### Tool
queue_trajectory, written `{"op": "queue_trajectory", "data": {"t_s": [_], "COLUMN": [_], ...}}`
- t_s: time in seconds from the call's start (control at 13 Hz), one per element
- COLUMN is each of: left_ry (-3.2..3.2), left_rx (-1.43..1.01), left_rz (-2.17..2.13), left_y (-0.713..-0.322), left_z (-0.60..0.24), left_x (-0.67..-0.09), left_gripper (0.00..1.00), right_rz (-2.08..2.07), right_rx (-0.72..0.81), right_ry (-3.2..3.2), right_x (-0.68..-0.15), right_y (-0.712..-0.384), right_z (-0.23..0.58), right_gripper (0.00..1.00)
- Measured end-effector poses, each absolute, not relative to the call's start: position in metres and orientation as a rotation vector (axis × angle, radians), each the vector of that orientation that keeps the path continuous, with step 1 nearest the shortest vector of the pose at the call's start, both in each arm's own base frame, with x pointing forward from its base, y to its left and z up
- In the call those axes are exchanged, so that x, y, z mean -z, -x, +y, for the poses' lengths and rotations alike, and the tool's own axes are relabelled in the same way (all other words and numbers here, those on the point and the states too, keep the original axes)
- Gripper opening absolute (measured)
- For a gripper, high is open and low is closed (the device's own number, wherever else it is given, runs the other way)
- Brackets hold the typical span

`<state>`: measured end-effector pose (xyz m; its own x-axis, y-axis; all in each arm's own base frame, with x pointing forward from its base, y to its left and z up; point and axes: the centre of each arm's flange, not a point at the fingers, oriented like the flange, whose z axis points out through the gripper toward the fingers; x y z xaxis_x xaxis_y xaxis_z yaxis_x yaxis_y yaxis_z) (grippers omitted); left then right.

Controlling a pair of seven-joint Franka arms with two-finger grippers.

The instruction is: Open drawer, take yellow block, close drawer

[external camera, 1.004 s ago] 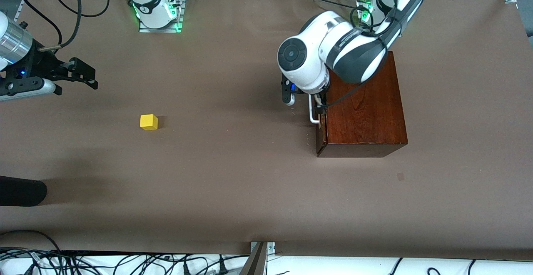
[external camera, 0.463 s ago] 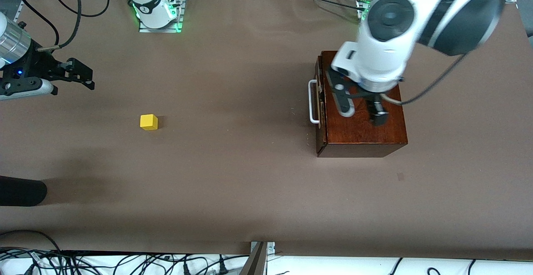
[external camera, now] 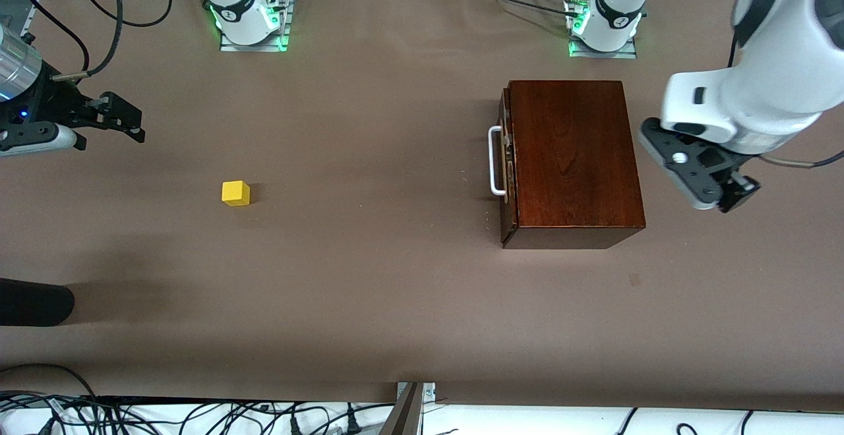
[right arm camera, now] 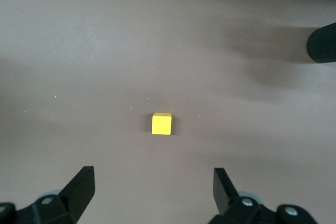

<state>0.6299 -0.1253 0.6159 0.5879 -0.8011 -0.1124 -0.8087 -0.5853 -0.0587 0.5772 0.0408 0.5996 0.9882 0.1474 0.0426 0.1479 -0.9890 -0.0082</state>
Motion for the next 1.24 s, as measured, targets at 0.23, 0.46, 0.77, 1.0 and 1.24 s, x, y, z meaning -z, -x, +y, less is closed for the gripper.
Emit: {"op": "queue_trajectory", "data": {"t_s": [0.23,0.46,0.77,1.0,1.24], "left_ry": [2.994,3.146,3.179,3.179,3.179], "left_rx": [-0.074,-0.09,0.0,0.013,0.025], "left_rz": [0.936,0.459,0.074,0.046,0.027], "left_y": [-0.61,-0.581,-0.554,-0.544,-0.544], "left_z": [-0.074,-0.023,-0.008,-0.009,-0.011], "left_x": [-0.624,-0.627,-0.616,-0.612,-0.613], "left_gripper": [1.0,1.0,1.0,1.0,1.0], "right_rz": [-0.235,-0.241,-0.242,-0.242,-0.242], "right_rx": [0.069,0.07,0.07,0.07,0.07], "right_ry": [3.12,3.12,3.12,3.12,3.12], "right_x": [-0.601,-0.601,-0.601,-0.601,-0.601], "right_y": [-0.577,-0.577,-0.577,-0.577,-0.577], "right_z": [0.042,0.044,0.044,0.045,0.045], "right_gripper": [1.0,1.0,1.0,1.0,1.0]}}
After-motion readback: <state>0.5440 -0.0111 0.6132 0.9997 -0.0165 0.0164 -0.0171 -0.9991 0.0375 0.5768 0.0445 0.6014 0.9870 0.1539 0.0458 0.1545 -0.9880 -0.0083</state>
